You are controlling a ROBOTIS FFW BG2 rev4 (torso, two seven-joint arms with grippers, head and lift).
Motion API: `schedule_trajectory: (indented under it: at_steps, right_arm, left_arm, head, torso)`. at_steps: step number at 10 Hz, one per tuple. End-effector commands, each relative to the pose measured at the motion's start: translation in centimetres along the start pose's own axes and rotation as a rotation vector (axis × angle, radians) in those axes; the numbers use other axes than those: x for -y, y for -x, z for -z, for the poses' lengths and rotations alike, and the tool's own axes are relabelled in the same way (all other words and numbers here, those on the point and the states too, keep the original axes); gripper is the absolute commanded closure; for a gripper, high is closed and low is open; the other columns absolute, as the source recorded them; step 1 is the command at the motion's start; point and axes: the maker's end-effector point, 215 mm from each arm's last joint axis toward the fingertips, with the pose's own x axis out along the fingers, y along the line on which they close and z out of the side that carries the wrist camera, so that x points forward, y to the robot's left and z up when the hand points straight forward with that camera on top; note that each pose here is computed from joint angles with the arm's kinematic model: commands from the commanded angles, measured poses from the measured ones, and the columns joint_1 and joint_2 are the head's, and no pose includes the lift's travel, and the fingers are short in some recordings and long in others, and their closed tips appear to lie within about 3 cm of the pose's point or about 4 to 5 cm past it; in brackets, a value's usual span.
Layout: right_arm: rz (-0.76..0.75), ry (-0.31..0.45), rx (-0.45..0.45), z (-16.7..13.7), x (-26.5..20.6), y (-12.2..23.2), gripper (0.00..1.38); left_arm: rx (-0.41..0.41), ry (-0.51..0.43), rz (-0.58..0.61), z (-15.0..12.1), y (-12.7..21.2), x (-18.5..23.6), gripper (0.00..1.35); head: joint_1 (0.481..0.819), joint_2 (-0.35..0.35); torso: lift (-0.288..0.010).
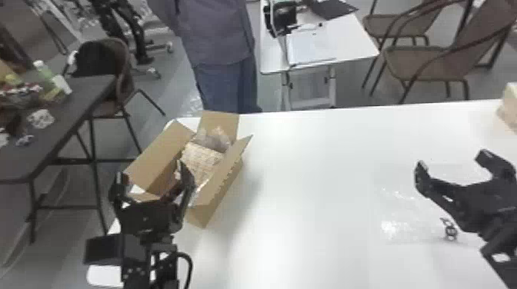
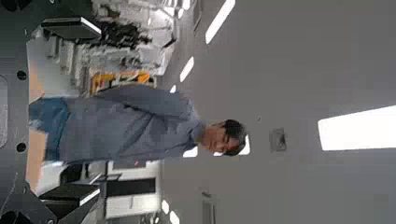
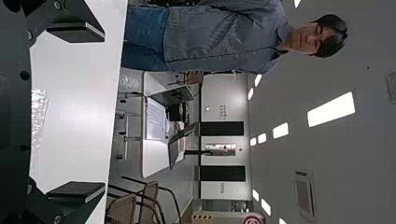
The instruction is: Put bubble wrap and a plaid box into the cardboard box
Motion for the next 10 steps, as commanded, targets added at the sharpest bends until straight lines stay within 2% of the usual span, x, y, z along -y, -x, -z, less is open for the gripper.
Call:
schedule_trajectory:
  at_steps: [1, 4, 6, 8, 10]
  right_arm:
    - [0.042, 0.01, -0.009, 0.5, 0.9, 1.8, 0.17]
    - [0.111, 0.021, -0.053, 1.8, 2.0, 5.1, 0.17]
    - [0.118, 0.027, -0.139, 4.1, 1.9, 7.5, 0.17]
    - [0.088, 0.026, -0.219, 6.4, 0.5, 10.1, 0.17]
    - [0.073, 0.025, -0.271, 7.8, -0.1, 11.6, 0.17]
  left_arm:
    - [-0.09, 0.016, 0.039, 2.2, 1.7, 0.7, 0.13]
    - [-0.248, 0.003, 0.109, 5.3, 6.1, 3.4, 0.13]
    - [-0.374, -0.027, 0.131, 7.5, 8.8, 3.7, 0.13]
    - [-0.414, -0.066, 0.126, 7.9, 10.4, 2.8, 0.13]
    - [-0.41, -0.113, 0.136, 7.4, 11.0, 2.0, 0.13]
  head:
    - [0.695, 0.198]
    - [0.695, 0.147]
    - [0.695, 0.118]
    - [0.695, 0.113]
    - [0.695, 0.127]
  torso:
    - [-0.107]
    - [-0.107]
    - [-0.107]
    - [-0.107]
    - [-0.107]
